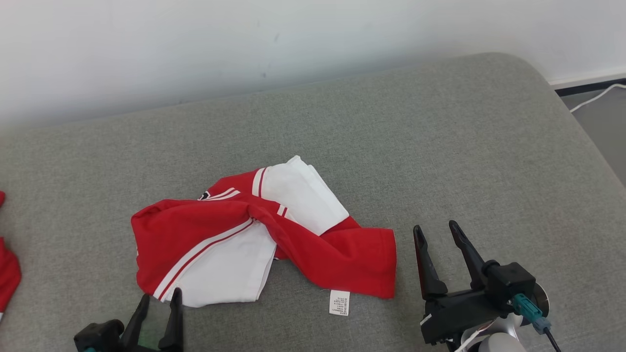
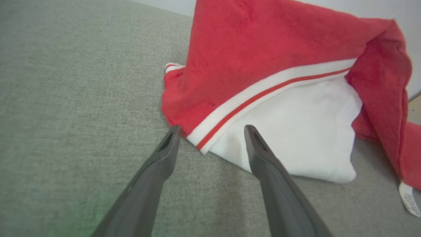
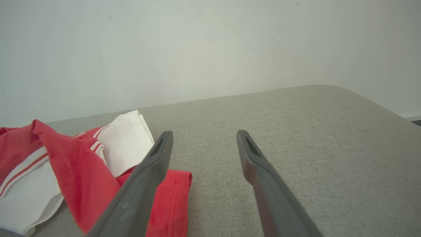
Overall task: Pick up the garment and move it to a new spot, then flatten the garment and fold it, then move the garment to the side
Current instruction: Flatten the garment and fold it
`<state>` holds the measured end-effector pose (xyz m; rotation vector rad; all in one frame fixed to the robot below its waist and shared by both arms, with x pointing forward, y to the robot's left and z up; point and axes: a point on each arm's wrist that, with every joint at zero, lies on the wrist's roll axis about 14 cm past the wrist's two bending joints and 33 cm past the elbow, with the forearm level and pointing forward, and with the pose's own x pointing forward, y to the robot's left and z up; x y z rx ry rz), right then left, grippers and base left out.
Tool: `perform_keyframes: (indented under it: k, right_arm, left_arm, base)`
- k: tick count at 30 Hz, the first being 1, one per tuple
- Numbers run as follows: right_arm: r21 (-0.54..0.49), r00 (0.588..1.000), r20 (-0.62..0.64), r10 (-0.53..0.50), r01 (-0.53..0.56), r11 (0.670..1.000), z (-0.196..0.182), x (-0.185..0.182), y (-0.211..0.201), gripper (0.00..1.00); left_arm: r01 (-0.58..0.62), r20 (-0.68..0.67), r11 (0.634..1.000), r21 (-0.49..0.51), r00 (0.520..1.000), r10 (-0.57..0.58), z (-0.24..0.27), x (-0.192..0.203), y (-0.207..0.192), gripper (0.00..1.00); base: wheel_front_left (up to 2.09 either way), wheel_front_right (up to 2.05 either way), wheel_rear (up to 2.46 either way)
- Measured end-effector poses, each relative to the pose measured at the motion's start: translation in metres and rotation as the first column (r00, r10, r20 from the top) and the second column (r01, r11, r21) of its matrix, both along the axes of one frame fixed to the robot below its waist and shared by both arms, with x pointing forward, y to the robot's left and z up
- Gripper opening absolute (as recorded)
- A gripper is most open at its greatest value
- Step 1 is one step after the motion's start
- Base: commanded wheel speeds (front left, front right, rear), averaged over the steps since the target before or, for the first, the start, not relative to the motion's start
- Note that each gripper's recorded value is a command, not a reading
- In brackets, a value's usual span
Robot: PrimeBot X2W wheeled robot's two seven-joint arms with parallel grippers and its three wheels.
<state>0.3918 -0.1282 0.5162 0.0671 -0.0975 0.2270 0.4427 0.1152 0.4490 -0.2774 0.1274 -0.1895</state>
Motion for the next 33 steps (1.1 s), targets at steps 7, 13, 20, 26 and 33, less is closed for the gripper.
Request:
perform_keyframes:
  k: [7, 13, 20, 26, 33]
  right_arm:
    - [-0.001, 1.0, -0.005, -0.013, 0.013, 1.0, -0.002, 0.0, -0.004, 1.0]
    - [0.0, 1.0, -0.002, -0.009, 0.009, 1.0, -0.001, 0.001, -0.003, 1.0]
    - [0.01, 1.0, 0.002, 0.013, -0.013, 1.0, 0.001, 0.0, 0.005, 1.0]
    - [0.02, 0.999, 0.012, 0.046, -0.046, 0.999, 0.005, -0.002, 0.017, 1.0]
    - [0.028, 0.996, 0.026, 0.082, -0.082, 0.996, 0.01, -0.004, 0.029, 1.0]
  left_arm:
    - [0.007, -0.051, 0.999, 0.044, 0.999, -0.005, -0.018, 0.002, -0.003, 1.0]
    - [0.031, -0.043, 0.999, 0.039, 0.999, -0.029, -0.015, 0.005, -0.011, 0.0]
    - [0.025, 0.035, 0.998, 0.057, 0.999, -0.027, 0.009, 0.003, -0.007, 0.0]
    - [-0.017, 0.087, 0.997, 0.076, 0.996, 0.01, 0.025, -0.009, 0.01, 0.0]
    - [-0.066, 0.139, 0.99, 0.126, 0.989, 0.048, 0.042, -0.019, 0.036, 0.0]
  base:
    - [0.0, 0.0, 0.0]
    - [0.0, 0.0, 0.0]
    - [0.0, 0.0, 0.0]
    - [0.0, 0.0, 0.0]
    - [0.0, 0.0, 0.0]
